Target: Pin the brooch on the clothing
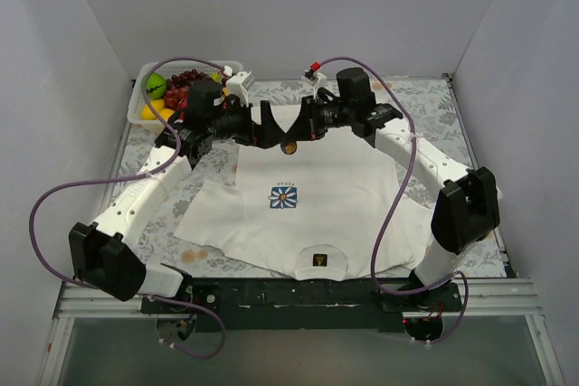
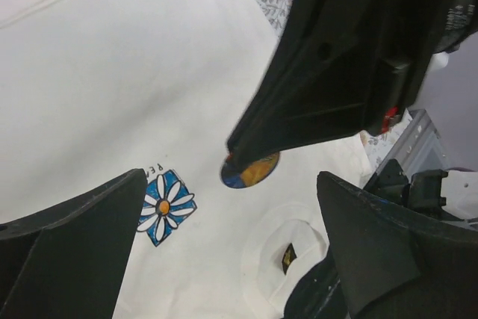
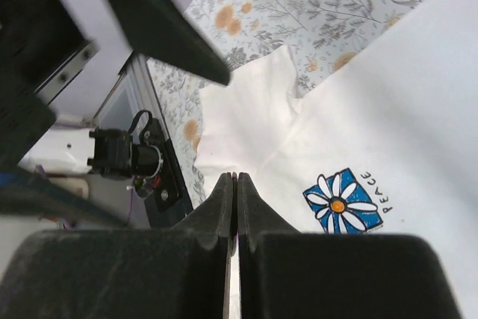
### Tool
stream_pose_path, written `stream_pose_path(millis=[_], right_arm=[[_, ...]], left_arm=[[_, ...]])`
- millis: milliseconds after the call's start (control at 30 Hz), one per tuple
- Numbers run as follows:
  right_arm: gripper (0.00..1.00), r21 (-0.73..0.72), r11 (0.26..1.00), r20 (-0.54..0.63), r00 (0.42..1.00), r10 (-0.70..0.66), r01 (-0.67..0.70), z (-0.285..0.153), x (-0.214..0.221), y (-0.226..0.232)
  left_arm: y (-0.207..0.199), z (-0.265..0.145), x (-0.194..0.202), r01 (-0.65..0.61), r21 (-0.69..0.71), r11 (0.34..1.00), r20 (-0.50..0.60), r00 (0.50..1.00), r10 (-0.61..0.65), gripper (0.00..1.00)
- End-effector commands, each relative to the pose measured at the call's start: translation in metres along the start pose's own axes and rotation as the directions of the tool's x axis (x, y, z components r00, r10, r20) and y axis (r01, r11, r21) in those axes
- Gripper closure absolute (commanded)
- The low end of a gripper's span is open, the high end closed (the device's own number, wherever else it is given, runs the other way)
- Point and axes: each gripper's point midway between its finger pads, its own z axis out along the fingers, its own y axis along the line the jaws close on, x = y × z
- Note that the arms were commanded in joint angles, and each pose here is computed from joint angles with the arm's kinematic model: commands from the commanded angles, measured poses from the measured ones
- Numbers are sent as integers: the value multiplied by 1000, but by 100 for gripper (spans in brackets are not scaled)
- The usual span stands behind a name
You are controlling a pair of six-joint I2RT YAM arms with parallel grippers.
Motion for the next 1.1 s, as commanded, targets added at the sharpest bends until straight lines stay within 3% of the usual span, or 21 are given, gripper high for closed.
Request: stream_pose_path(millis=[0,233,367,500,767,933,1067], right_arm=[[99,189,971,79,988,134,-147,-17,-24,-4],[99,340,878,210,937,278,-336,-28,-26,-27],[99,343,857,253,917,309,-384,-32,-28,-30],[99,323,863,258,914,314,-388,-33,-31,-27],[99,296,873,238,915,326,-388,-32,-27,-23],[99,276,878,217,915,339,-391,-29,-21,-22],[99,259,878,210,911,354,-401,-27,-16,-22]], left_arm=[[-16,-13,-32,-127,-205,970,126,980,155,2],[-38,9,-24,-210,-307,928,98,963,250,2],[-54,30,-9,-292,-319,901,44,946,322,4],[-42,46,4,-337,-402,851,-17,932,361,6],[-19,47,-3,-292,-536,792,27,932,362,21],[-19,50,-6,-285,-536,795,53,928,369,27],[-17,60,4,-308,-516,799,17,929,369,40]])
